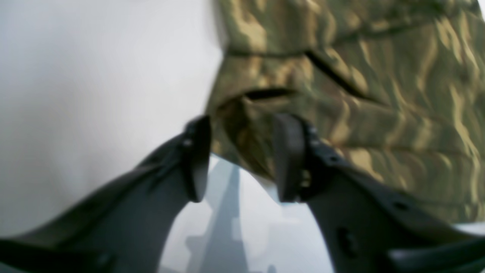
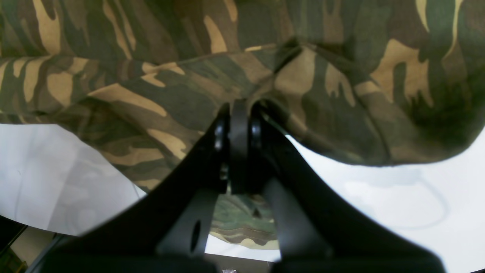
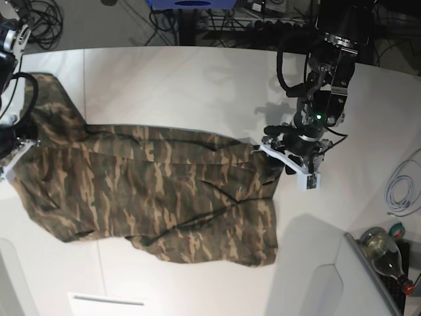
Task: Layout the t-shirt on the table in an organized manner, then fold the t-shirt properly
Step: 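Grasp the shirt side edge with the left gripper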
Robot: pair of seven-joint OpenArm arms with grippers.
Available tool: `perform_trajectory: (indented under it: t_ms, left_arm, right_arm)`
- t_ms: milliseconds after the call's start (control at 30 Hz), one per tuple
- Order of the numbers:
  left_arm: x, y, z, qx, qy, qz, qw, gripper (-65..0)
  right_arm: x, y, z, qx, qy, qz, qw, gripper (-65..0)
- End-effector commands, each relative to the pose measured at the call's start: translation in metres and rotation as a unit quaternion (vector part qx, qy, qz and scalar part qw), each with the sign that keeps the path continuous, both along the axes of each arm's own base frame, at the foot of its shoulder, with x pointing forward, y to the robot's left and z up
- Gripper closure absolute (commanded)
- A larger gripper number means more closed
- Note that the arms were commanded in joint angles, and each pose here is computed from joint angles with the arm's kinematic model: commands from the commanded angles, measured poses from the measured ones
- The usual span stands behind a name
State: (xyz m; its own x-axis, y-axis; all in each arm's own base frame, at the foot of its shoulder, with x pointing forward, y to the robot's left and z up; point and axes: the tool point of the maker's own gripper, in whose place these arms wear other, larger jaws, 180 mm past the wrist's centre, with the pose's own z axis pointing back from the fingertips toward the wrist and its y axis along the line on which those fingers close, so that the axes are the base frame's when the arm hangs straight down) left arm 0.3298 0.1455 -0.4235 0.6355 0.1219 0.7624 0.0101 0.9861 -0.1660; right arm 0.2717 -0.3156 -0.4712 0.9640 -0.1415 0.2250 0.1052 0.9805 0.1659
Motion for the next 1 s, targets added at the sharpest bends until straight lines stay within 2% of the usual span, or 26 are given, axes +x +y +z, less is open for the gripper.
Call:
perform_trajectory:
  t_ms: [0, 100, 333, 467, 600, 967]
  left_arm:
    - [0.012, 0.002, 0.013, 0.002, -0.025, -0.001, 1.0, -32.7]
    - [0.009, 0.005, 0.004, 0.005, -0.013, -0.001, 1.0, -36.2]
    - [0.018, 0.01, -0.005, 0.007, -0.003, 0.007, 1.0, -36.0]
    - [0.021, -0.008, -0.007, -0.012, -0.004, -0.017, 1.0, -36.0]
    - [0.026, -0.02, -0.007, -0.024, -0.004, -0.017, 1.0, -36.0]
    - [0.032, -0.015, -0.019, -0.021, 0.012, -0.008, 1.0, -35.9]
  right_arm:
    - [0.014, -0.012, 0.015, -0.012, -0.023, -0.002, 0.9997, -0.3]
    - [0.014, -0.012, 0.015, -0.012, -0.023, -0.002, 0.9997, -0.3]
    - [0.015, -0.012, 0.015, -0.012, -0.024, -0.002, 0.9996, -0.3]
    - [0.015, -0.012, 0.015, -0.012, -0.024, -0.002, 0.9996, -0.3]
    - [0.015, -0.012, 0.015, -0.012, -0.025, -0.002, 0.9996, -0.3]
    - [0.017, -0.012, 0.014, -0.012, -0.036, -0.006, 0.9993, -0.3]
